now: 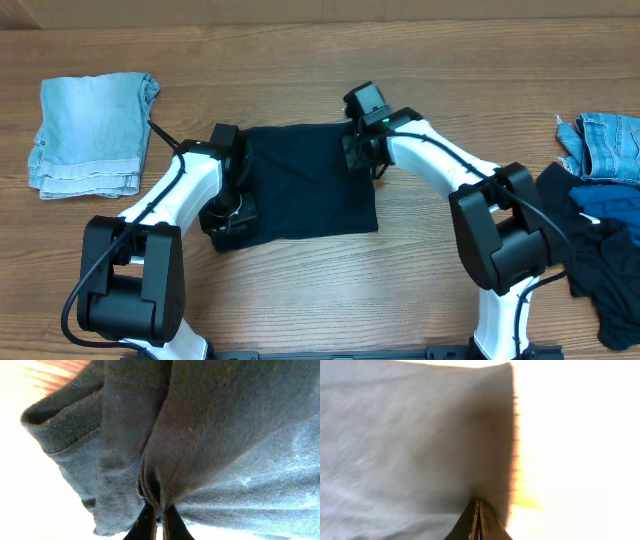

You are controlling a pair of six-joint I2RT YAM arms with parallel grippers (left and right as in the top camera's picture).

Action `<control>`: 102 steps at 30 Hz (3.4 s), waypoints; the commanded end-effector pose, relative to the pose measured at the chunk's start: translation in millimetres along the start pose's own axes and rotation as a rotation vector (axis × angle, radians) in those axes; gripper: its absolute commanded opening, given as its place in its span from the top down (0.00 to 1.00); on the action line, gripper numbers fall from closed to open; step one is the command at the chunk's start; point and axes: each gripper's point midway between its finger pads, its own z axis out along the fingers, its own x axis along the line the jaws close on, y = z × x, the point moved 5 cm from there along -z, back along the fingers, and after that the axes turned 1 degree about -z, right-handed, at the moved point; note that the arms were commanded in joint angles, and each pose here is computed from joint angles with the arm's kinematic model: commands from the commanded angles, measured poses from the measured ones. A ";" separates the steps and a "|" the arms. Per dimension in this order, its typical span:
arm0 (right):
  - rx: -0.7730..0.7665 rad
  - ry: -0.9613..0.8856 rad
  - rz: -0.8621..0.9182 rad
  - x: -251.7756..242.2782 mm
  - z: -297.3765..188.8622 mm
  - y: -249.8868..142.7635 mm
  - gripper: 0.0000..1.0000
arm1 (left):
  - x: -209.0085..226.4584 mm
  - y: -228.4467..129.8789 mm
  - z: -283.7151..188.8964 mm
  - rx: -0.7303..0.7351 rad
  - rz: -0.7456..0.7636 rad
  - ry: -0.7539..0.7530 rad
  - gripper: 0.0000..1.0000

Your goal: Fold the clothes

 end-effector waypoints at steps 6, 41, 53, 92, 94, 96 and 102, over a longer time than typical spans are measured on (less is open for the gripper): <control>-0.034 0.062 -0.016 -3.4 -27.5 14.9 0.96 | 6.5 2.2 -3.2 -0.038 -0.029 0.030 0.91; -0.085 0.043 0.009 -21.6 -53.9 25.9 0.93 | -7.8 33.8 -81.1 -0.250 -0.033 -0.047 0.88; 0.041 0.110 0.063 -16.2 -8.3 3.2 0.96 | -105.9 61.3 -13.5 -0.196 0.141 -0.333 0.81; 0.135 0.189 0.084 -17.9 -25.3 -48.2 0.96 | -150.2 120.3 -53.6 -0.390 0.305 -0.243 0.70; 0.156 0.188 0.076 -16.2 -15.1 -62.9 0.96 | -151.8 125.3 -35.4 -0.369 0.302 -0.231 0.74; 0.177 0.175 0.077 -18.3 -10.8 -72.0 0.96 | -152.0 128.5 -22.0 -0.354 0.301 -0.218 0.74; 0.227 0.040 0.087 -41.4 -2.0 -94.1 0.96 | -138.8 155.5 -3.1 -0.426 0.254 -0.131 0.66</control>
